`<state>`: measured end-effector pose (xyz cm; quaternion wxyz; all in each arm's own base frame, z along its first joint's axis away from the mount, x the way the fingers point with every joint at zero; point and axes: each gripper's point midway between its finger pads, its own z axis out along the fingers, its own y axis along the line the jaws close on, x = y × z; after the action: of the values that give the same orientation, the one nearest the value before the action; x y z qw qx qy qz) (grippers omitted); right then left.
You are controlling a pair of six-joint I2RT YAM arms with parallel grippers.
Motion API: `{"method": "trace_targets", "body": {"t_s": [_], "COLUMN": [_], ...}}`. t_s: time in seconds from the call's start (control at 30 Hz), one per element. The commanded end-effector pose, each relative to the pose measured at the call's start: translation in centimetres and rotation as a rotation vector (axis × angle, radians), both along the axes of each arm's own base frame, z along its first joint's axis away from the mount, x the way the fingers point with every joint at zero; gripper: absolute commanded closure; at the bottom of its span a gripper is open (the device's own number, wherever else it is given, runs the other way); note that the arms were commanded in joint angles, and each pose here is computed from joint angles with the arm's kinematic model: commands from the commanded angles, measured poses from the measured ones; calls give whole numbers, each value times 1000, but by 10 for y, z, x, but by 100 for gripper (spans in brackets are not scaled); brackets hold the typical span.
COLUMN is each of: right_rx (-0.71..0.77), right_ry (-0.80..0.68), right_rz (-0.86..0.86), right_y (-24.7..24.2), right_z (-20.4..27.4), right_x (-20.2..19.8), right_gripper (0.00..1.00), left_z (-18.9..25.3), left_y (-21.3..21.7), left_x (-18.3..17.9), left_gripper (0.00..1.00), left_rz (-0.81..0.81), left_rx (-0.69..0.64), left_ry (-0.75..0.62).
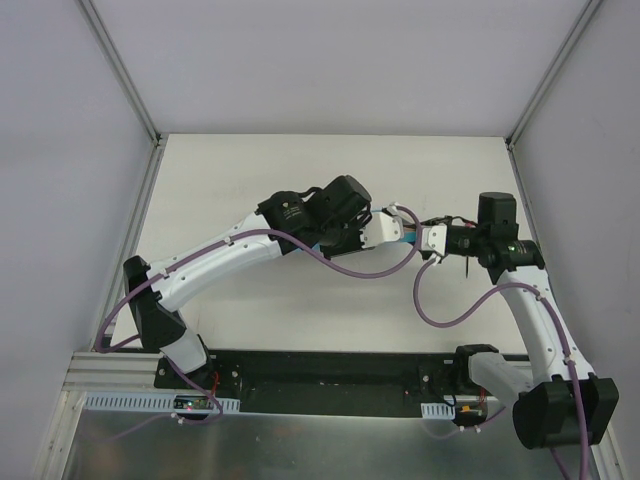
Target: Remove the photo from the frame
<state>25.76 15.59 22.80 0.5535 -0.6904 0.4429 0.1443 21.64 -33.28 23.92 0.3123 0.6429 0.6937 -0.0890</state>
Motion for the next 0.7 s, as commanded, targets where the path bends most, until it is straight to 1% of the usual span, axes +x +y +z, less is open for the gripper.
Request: {"method": "trace_targets", "body": {"t_s": [0.0, 0.07, 0.23, 0.27, 0.33, 0.47, 0.57, 0.63, 0.67], "right_rx": [39, 42, 50, 51, 53, 58, 59, 58, 59], "right_ry": [43, 50, 64, 67, 69, 70, 74, 77, 76], "right_rz": [4, 7, 13, 15, 11, 9, 8, 7, 8], "right_y": [5, 5, 7, 7, 7, 7, 7, 7, 7], "right_z": [13, 14, 17, 17, 19, 24, 24, 24, 25], "right_x": [-6, -6, -7, -7, -7, -6, -7, -8, -8], "right_gripper": [79, 80, 82, 82, 83, 84, 84, 84, 84], "left_z": [21, 19, 17, 14, 8, -2, -7, -8, -9], "left_y": [-4, -2, 6, 9, 14, 27, 36, 41, 43], "left_x": [-2, -2, 4, 5, 10, 20, 27, 31, 32], "left_gripper": [82, 70, 27, 23, 21, 21, 21, 23, 26], "left_rz": [27, 23, 32, 33, 38, 42, 52, 55, 57], "left_rx": [-81, -73, -34, -20, 18, 99, 137, 144, 148], "left_ry": [4, 4, -39, -47, -71, -128, -147, -152, -148]}}
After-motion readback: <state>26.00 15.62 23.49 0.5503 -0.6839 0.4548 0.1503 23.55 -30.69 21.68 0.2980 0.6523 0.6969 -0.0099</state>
